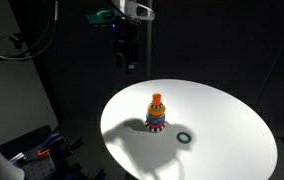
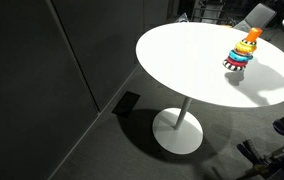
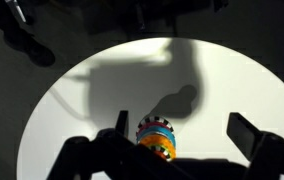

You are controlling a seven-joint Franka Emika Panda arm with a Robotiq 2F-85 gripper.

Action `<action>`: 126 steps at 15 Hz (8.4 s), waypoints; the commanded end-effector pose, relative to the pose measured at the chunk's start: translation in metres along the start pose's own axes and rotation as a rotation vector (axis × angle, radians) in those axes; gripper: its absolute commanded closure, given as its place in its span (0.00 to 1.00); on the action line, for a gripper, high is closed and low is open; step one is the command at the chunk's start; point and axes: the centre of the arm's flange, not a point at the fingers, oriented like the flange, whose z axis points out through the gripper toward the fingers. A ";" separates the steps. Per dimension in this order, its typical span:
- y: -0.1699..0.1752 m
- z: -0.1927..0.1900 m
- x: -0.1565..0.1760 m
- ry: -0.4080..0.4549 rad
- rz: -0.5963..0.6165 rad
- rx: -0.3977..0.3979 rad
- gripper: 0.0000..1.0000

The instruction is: Pick up the dark green ring and put it on the ring holder

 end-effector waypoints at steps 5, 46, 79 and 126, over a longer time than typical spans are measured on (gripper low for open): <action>0.061 0.036 0.054 -0.031 0.172 -0.038 0.00; 0.125 0.154 0.193 0.057 0.636 -0.032 0.00; 0.097 0.277 0.257 0.184 0.747 -0.066 0.00; 0.118 0.300 0.260 0.160 0.852 0.011 0.25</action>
